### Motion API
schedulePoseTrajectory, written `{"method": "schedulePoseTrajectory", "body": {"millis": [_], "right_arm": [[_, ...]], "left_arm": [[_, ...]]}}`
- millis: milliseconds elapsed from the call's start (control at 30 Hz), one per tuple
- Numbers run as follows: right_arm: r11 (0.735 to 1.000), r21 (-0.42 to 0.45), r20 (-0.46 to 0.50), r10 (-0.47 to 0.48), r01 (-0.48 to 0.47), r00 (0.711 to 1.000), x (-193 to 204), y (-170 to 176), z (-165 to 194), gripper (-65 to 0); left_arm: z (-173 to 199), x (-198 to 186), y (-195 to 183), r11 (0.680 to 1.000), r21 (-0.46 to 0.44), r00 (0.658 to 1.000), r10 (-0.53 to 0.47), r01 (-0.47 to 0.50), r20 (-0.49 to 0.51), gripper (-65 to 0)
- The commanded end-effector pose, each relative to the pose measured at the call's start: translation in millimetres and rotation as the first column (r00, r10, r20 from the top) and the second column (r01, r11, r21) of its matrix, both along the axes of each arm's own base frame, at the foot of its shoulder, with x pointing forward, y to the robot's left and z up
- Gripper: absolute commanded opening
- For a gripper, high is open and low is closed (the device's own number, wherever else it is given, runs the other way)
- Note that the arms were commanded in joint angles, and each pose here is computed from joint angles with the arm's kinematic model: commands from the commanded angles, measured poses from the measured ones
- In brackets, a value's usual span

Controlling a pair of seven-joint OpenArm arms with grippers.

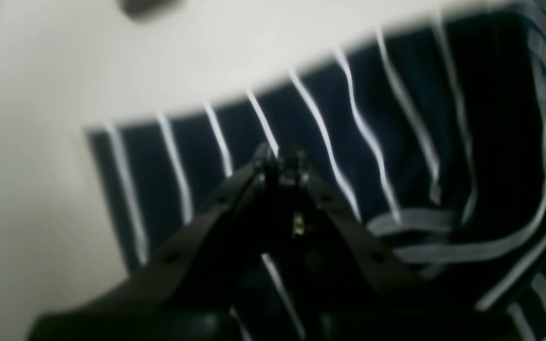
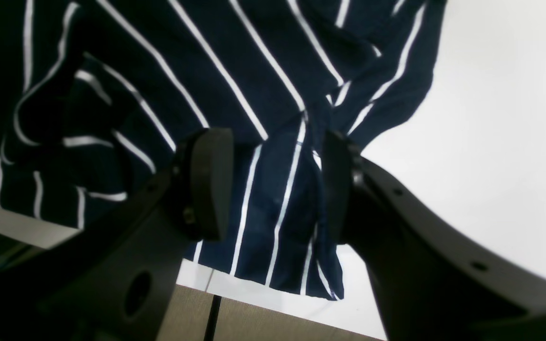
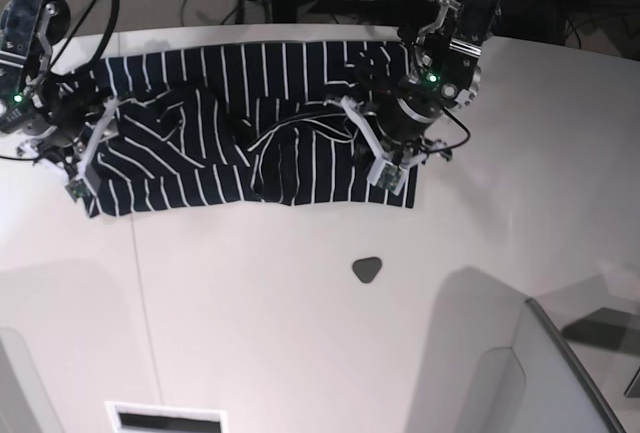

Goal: Layout the t-shirt on the table in an organized manner, then fold the t-shirt properly
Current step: 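Grasp the shirt end with the left gripper and fold it toward the right gripper, then release the folded end and raise both grippers off the shirt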

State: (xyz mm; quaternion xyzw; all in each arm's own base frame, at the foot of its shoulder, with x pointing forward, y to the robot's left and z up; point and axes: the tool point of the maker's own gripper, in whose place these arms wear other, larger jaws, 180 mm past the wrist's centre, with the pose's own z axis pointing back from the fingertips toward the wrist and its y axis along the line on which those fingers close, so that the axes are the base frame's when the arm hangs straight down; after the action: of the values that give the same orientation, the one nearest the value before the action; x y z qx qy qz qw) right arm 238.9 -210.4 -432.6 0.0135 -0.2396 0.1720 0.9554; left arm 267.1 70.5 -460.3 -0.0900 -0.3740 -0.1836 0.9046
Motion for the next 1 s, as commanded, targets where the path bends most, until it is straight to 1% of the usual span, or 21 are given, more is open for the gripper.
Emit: {"method": "schedulePoseTrajectory", "body": {"millis": [0, 67, 200, 300, 433, 533, 667, 733, 767, 833, 900, 967], "right_arm": [[1.000, -0.006, 0.037, -0.002, 0.003, 0.999, 8.0, -4.6, 8.7, -36.5], [1.000, -0.005, 0.037, -0.001, 0.001, 0.999, 8.1, -4.2, 8.6, -36.5], [1.000, -0.005, 0.037, 0.001, 0.000, 0.999, 8.1, -3.7, 8.5, -36.5], [1.000, -0.005, 0.037, 0.001, 0.000, 0.999, 8.1, -3.7, 8.5, -36.5], [1.000, -0.006, 0.039, -0.005, 0.006, 0.999, 8.5, -5.6, 9.2, -36.5], [1.000, -0.006, 0.039, -0.005, 0.006, 0.999, 8.5, -5.6, 9.2, -36.5], [1.000, -0.006, 0.038, -0.002, 0.003, 0.999, 8.6, -4.6, 9.0, -36.5], [1.000, -0.014, 0.040, 0.008, -0.007, 0.999, 9.1, -4.8, 10.8, -36.5], [1.000, -0.017, 0.048, 0.009, -0.008, 0.999, 10.1, -4.3, 13.4, -36.5], [0.999, -0.032, 0.076, 0.036, -0.034, 0.996, 15.8, 0.8, 23.6, -36.5], [0.996, -0.052, 0.110, 0.081, -0.075, 0.991, 21.5, 11.0, 35.8, -36.5], [0.991, -0.069, 0.157, 0.128, -0.118, 0.979, 26.8, 23.6, 51.6, -36.5]], "left_arm": [[7.0, 6.1, -2.5, 1.000, -0.007, 1.000, 0.005, -0.005, 0.022, -65.0], [1.1, -2.0, -5.6, 1.000, 0.006, 1.000, -0.010, 0.010, -0.018, -65.0], [-4.6, -21.4, -34.1, 0.995, -0.002, 0.993, -0.101, 0.101, -0.061, -65.0], [-4.7, -37.5, -64.9, 0.985, -0.078, 0.983, -0.160, 0.153, -0.089, -65.0], [2.9, -52.3, -96.0, 0.963, -0.203, 0.972, -0.206, 0.180, -0.117, -65.0], [9.1, -62.9, -114.6, 0.944, -0.257, 0.962, -0.244, 0.207, -0.123, -65.0], [20.1, -71.8, -133.0, 0.923, -0.283, 0.950, -0.297, 0.259, -0.100, -65.0], [26.7, -70.5, -133.6, 0.923, -0.289, 0.954, -0.290, 0.256, -0.081, -65.0], [30.9, -66.3, -128.1, 0.925, -0.282, 0.957, -0.283, 0.254, -0.066, -65.0], [32.3, -59.1, -105.2, 0.942, -0.259, 0.970, -0.237, 0.215, -0.058, -65.0], [31.3, -54.8, -78.7, 0.960, -0.240, 0.984, -0.166, 0.147, -0.062, -65.0], [25.4, -53.8, -41.4, 0.977, -0.211, 0.995, -0.059, 0.041, -0.082, -65.0]]}}
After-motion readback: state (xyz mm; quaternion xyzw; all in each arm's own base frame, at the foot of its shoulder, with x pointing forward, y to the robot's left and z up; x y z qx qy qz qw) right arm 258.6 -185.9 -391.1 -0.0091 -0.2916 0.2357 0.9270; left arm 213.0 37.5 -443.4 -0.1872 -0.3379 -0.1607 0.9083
